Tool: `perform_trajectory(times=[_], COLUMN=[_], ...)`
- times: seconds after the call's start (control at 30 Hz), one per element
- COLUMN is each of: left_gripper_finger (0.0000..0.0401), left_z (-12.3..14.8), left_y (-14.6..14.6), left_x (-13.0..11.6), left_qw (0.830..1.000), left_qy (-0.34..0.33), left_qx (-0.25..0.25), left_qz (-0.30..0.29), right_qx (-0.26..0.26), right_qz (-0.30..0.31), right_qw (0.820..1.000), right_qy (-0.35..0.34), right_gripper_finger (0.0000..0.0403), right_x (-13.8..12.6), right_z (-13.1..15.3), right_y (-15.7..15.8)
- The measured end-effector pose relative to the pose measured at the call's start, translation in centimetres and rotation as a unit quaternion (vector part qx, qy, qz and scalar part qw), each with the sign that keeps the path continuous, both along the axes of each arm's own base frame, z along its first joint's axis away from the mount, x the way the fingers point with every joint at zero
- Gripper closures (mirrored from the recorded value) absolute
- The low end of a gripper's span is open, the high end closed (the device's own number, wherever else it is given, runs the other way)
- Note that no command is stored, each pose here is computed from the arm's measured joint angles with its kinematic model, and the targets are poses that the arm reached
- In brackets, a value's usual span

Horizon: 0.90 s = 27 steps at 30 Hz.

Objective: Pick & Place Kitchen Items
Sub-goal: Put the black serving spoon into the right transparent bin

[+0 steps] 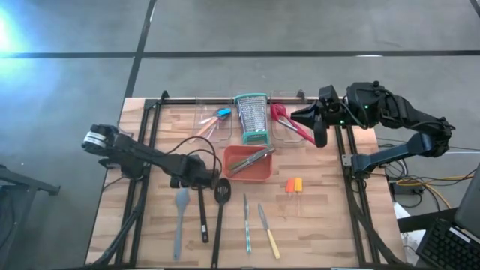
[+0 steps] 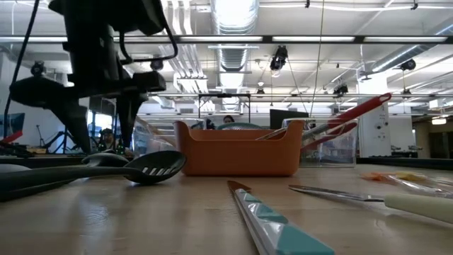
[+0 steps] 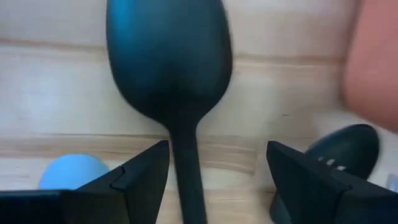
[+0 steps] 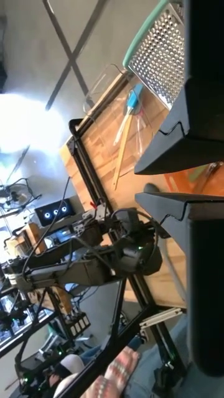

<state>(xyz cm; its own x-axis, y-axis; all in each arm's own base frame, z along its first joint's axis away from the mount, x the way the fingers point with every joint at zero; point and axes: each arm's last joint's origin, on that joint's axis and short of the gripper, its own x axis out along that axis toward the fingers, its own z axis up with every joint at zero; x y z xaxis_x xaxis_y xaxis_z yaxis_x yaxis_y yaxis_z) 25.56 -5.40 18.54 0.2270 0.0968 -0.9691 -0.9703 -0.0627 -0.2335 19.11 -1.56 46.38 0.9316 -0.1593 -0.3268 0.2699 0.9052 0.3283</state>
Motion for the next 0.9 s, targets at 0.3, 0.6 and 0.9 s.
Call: perform_trajectory(times=[0.3, 0.6, 0.9], left_gripper_finger=[0.0128, 0.0132, 0.0275], left_z=[-2.5, -5.3, -6.0], left_y=[-0.2, 0.0, 0.2], left_x=[0.2, 0.7, 0.3], left_qw=[0.999, 0.996, 0.993], left_qy=[0.03, 0.073, 0.107], left_qx=[-0.02, 0.0, 0.019], left_qz=[0.023, 0.041, 0.049], right_qx=[-0.024, -0.029, -0.048], right_qz=[0.0, -0.011, -0.006], right_qw=[1.0, 0.999, 0.999], right_qy=[0.007, 0.017, 0.02], right_gripper_finger=[0.0351, 0.0351, 0.0351], right_x=[0.0, -0.2, -0.2], right_z=[0.0, -0.2, -0.2], right_y=[-0.3, -0.8, -0.9])
